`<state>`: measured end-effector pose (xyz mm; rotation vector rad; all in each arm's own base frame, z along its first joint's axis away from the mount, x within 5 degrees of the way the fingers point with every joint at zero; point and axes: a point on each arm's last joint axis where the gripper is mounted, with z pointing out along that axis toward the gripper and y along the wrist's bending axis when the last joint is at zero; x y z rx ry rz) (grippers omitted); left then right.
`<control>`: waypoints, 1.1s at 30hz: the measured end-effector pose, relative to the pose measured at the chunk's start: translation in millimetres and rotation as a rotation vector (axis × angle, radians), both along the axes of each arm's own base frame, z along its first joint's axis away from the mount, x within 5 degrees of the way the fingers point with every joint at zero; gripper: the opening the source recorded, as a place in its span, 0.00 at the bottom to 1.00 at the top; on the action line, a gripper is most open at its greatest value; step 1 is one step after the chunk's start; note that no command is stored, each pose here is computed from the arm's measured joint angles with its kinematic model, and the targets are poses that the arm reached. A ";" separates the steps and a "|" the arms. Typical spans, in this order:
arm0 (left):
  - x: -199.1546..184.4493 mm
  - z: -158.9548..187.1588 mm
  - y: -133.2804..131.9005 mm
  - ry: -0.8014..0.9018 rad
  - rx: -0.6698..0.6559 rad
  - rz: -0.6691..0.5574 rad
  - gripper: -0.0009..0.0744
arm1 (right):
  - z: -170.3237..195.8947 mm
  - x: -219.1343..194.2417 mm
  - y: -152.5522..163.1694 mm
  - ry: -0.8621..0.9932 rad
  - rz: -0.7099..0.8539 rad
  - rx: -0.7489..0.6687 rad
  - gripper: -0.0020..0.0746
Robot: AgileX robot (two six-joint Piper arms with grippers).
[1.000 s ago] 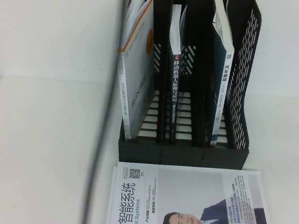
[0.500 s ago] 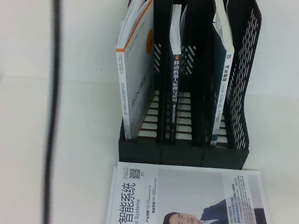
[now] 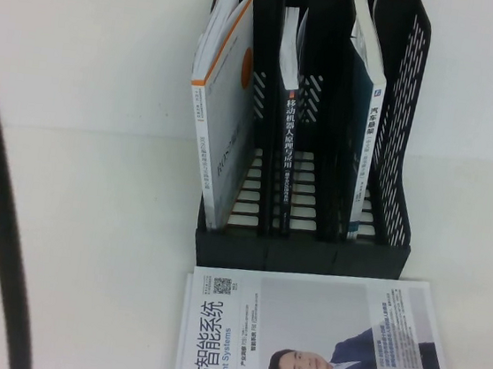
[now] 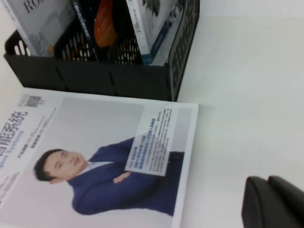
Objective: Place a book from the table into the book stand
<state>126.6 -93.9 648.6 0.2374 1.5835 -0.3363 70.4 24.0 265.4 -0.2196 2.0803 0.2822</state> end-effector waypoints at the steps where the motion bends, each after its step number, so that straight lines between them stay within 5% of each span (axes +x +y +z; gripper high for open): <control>1: -0.3 -1.6 1.7 0.003 0.016 0.010 0.01 | -2.8 -3.8 -1.4 -0.006 0.001 0.013 0.02; 15: 5.1 -67.1 -4.7 0.162 0.122 0.039 0.01 | -14.7 -27.4 -9.5 -0.047 0.007 0.103 0.02; 33: -0.3 -254.0 12.7 0.142 0.170 0.106 0.01 | -14.7 -27.5 -9.2 -0.045 0.008 0.107 0.02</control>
